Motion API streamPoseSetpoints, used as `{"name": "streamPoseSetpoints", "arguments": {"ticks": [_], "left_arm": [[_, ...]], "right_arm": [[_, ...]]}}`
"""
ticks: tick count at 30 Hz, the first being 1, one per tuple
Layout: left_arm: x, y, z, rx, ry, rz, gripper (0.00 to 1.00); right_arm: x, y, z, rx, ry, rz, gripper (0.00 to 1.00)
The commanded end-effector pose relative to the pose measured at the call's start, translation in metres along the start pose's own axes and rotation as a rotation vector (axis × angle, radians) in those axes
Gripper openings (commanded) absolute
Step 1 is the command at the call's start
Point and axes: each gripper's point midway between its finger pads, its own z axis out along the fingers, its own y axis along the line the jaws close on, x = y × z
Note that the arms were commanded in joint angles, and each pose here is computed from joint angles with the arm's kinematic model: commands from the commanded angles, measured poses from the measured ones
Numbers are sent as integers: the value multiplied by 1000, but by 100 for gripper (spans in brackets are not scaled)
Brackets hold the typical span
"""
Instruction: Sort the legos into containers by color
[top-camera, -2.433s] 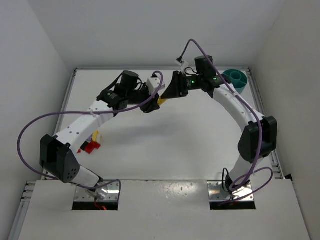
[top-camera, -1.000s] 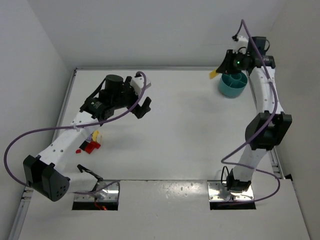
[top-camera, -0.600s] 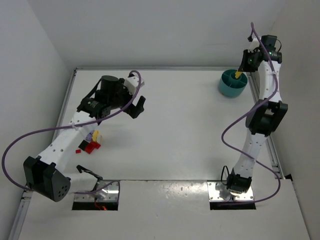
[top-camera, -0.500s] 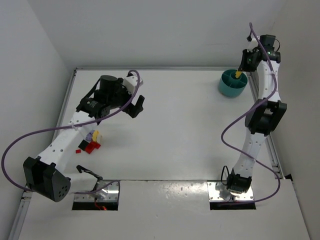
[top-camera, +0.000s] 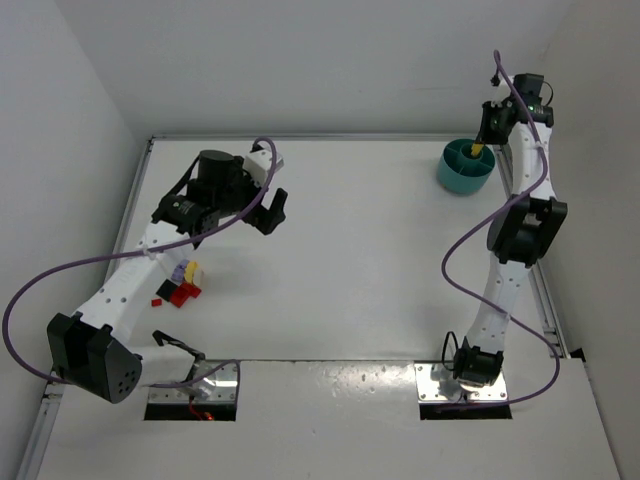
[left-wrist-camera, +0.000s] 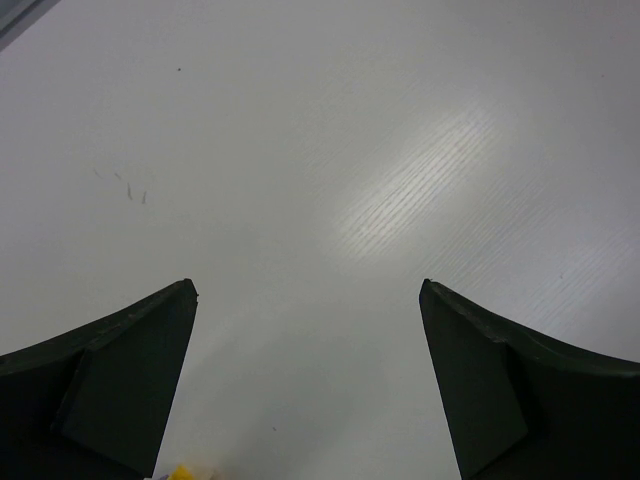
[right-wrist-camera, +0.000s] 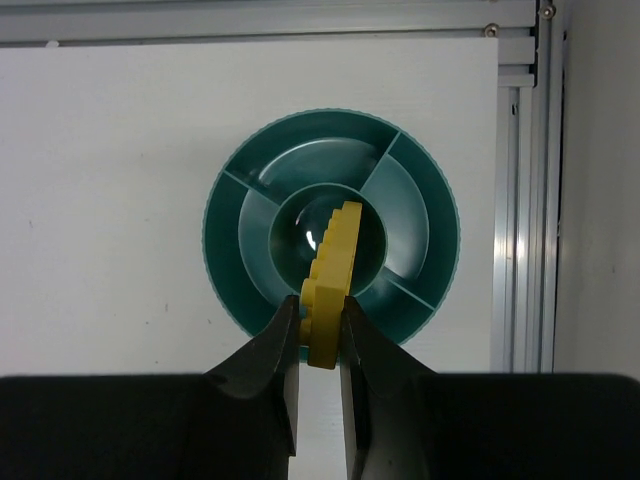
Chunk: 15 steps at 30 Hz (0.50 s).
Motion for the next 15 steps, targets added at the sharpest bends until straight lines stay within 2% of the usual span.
{"name": "streamPoseSetpoints", "arguments": {"ticks": [1,3,5,7,8,9,10,13,15], "left_arm": [[-8,9,-4,-31,-25,-32,100],[-8,9,-4,-31,-25,-32,100],[-8,9,-4,-31,-25,-32,100],[-4,11,-4,-37,-16,-48,100],[-2,12,-6,-46,-14,-49,100],[4,14,-5,-51,-4,-56,100],[4,16,-5,-62,-1,-65,100],[10,36,-13,-134,-4,-118,100],[16,49,-19,-169,-2,-140,100]], "right_arm": [[-22,-2,-7,19,-66,0,0],[-18,-3,-2,18,-55,1,1],[-18,-3,-2,18,-55,1,10],[-17,-8,-2,24,-56,17,26],[-17,-8,-2,24,-56,17,38],[-17,-6,-2,12,-57,16,38],[-17,-6,-2,12,-57,16,45],[-23,-2,-9,-7,-73,13,52],[-29,4,-19,-30,-90,19,52]]}}
